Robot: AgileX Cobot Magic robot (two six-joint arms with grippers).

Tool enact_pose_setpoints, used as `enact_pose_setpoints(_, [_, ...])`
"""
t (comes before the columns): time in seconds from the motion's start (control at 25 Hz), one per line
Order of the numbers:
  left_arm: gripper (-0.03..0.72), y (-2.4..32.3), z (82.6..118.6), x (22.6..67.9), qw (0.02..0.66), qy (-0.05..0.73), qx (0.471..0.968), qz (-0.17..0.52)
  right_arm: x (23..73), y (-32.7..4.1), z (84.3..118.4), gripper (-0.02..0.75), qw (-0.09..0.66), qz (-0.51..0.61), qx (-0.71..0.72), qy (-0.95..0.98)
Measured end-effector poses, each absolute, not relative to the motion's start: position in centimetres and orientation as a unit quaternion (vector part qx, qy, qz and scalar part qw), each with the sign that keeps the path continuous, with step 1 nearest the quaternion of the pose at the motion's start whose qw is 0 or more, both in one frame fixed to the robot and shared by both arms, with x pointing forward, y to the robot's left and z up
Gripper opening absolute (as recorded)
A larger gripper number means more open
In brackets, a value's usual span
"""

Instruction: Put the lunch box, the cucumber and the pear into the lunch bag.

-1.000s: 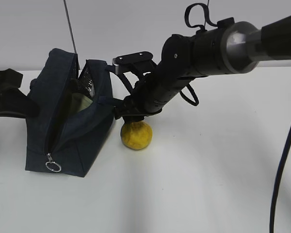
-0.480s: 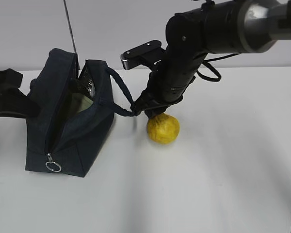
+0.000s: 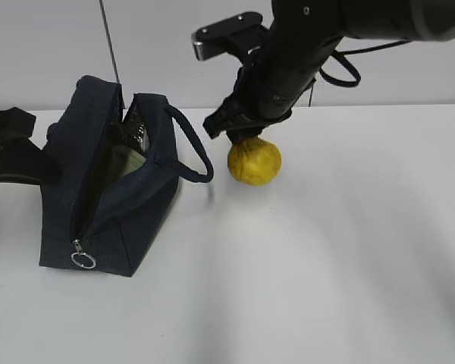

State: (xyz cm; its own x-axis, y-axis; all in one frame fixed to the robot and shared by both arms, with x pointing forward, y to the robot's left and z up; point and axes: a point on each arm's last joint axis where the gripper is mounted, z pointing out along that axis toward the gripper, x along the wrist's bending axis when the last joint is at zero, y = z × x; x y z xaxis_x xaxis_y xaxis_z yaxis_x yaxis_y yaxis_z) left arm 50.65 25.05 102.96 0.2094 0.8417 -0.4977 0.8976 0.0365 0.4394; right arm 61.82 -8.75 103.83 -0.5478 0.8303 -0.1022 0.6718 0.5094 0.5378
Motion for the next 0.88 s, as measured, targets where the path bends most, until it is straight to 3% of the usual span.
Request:
enact_pose_setpoints(0.4, [0.003, 25.1, 103.0, 50.7, 0.353, 0.628, 0.693, -0.039, 61.7, -7.7, 110.2, 0.235, 0.166, 0.345, 0.456, 0.803])
enact_pose_setpoints(0.88, [0.003, 25.1, 103.0, 50.7, 0.354, 0.628, 0.692, -0.037, 60.9, -4.2, 112.0, 0.235, 0.071, 0.494, 0.399, 0.769])
